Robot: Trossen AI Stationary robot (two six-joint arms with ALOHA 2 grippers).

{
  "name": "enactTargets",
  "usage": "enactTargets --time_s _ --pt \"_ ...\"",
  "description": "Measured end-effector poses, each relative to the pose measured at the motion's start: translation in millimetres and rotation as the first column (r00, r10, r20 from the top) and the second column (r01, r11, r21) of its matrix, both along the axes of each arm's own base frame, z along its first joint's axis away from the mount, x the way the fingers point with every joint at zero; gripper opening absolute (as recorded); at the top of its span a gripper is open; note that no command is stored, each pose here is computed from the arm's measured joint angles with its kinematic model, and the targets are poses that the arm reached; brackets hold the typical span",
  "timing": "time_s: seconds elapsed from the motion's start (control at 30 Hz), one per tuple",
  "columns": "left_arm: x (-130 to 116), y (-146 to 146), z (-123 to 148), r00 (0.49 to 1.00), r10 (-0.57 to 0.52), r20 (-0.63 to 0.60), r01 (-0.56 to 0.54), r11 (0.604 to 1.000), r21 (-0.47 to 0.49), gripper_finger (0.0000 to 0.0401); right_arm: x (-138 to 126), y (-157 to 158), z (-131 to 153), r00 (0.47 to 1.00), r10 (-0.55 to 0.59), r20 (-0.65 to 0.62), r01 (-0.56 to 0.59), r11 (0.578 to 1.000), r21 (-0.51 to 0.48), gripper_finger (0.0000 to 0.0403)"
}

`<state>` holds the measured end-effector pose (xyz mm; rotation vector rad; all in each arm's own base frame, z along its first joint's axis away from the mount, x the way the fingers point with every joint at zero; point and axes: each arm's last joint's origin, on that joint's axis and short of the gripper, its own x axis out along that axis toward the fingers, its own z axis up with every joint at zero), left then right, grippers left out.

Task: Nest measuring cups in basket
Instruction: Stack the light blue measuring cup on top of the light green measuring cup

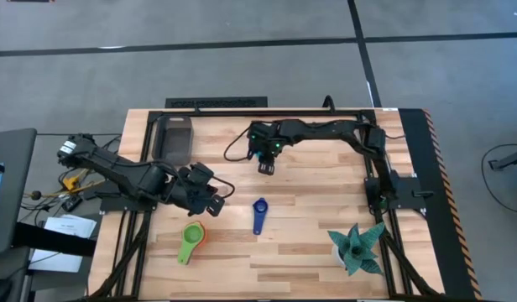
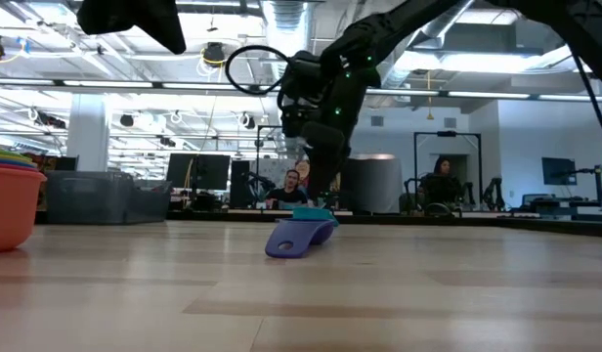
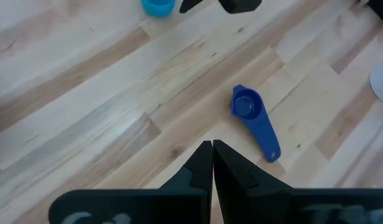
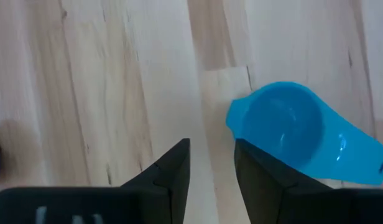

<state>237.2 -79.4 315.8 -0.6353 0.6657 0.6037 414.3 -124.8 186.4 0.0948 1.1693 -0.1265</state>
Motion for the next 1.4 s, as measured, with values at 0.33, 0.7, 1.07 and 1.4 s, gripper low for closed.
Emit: enactTargets --time_s 0.33,0.7,1.07,1.4 --pt "-0.3 0.7 0.0 1.0 0.011 0.001 -0.011 1.0 0.021 0.0 -0.7 -14.3 -17.1 0.995 -0.09 -0.03 0.09 0.996 0.002 0.009" --pt "-0.4 0.6 -0.1 1.0 0.002 -0.003 -0.002 1.0 0.023 0.0 -9.7 1.0 -20.7 0.934 -0.314 -0.172 0.34 0.929 0.146 0.0009" --pt "-0.5 0.7 -0.1 1.0 -0.018 -0.013 0.019 0.999 0.042 0.0 15.4 46.5 12.7 0.927 -0.365 -0.086 0.371 0.856 0.361 0.009" --pt "-2.0 -0.5 -1.2 0.999 -0.039 -0.037 0.04 0.999 0.03 0.0 9.2 47.0 18.5 0.982 0.182 -0.051 -0.173 0.973 0.151 0.0158"
